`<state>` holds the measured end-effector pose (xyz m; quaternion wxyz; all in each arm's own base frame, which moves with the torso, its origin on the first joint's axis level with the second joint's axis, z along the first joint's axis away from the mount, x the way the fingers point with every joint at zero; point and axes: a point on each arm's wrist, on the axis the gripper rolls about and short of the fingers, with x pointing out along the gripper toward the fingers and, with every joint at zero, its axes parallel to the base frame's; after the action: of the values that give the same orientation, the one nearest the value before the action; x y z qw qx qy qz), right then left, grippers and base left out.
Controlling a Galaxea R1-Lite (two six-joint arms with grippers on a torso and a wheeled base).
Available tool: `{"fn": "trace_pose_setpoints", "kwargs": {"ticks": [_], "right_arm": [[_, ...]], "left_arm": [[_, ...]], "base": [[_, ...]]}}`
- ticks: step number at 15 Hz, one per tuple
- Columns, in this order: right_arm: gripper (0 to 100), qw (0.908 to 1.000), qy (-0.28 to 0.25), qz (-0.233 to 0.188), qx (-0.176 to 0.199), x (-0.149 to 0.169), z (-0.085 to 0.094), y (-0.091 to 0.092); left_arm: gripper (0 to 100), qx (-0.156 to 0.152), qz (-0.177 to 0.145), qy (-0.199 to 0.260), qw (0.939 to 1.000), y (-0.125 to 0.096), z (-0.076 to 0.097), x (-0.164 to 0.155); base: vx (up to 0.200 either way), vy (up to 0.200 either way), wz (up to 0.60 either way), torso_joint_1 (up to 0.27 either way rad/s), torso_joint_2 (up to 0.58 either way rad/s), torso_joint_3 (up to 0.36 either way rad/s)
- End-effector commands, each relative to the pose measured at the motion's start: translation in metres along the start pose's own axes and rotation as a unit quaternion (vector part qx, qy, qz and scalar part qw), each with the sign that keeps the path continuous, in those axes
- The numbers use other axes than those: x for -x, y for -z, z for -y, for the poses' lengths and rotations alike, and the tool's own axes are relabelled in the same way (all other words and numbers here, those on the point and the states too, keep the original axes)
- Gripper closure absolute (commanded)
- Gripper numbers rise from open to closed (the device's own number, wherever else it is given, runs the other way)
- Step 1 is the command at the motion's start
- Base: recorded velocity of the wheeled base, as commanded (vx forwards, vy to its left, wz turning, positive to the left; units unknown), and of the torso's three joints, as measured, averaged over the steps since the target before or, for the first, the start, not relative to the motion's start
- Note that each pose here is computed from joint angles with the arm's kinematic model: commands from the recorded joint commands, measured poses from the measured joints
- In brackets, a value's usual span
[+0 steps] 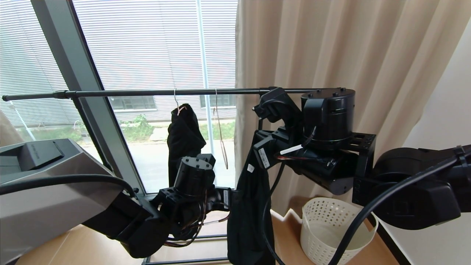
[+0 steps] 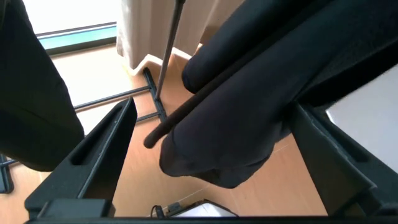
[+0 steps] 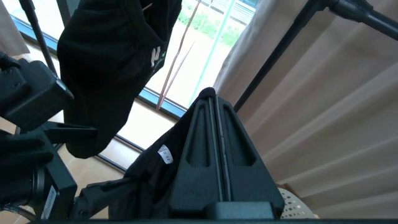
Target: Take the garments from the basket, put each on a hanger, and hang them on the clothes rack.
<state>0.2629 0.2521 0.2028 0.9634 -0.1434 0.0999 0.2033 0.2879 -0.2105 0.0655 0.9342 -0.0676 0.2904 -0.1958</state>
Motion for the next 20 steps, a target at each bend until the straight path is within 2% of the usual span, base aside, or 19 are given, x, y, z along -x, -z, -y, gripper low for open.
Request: {"fn": "trace_pose_setpoints", "kwargs": {"ticks": [1,5,8,12,14,20], "right_arm": [[100,1.0000,0.000,0.003,-0.001,0.002,0.001,-0.002],[100,1.0000,0.001,0.005,-0.002,0.005,0.003,-0.003],[100,1.0000,-0.001,0.003,-0.002,0.005,0.002,-0.001],[100,0.9998,-0.019,0.005,0.001,0.010,-0.012,-0.002],[100,0.9997,-0.025,0.004,0.001,0.011,-0.018,-0.001],[100,1.0000,0.001,0.003,-0.003,0.008,-0.010,-0.002]], "left_arm": [[0,0.002,-0.006,-0.009,0.9999,0.003,-0.005,-0.007],[0,0.003,0.001,-0.038,0.9993,0.001,-0.014,-0.013],[0,0.002,0.004,-0.040,0.9992,0.001,-0.013,-0.013],[0,0.000,0.007,-0.040,0.9992,0.001,-0.010,-0.017],[0,-0.002,0.013,-0.054,0.9984,0.002,-0.007,-0.021],[0,-0.005,0.021,-0.083,0.9963,0.001,-0.012,-0.023]], "base": [[0.000,0.000,0.00,0.000,0.00,0.000],[0.000,0.000,0.00,0.000,0.00,0.000],[0.000,0.000,0.00,0.000,0.00,0.000],[0.000,0.000,0.00,0.000,0.00,0.000],[0.000,0.000,0.00,0.000,0.00,0.000],[0.000,0.000,0.00,0.000,0.00,0.000]]}}
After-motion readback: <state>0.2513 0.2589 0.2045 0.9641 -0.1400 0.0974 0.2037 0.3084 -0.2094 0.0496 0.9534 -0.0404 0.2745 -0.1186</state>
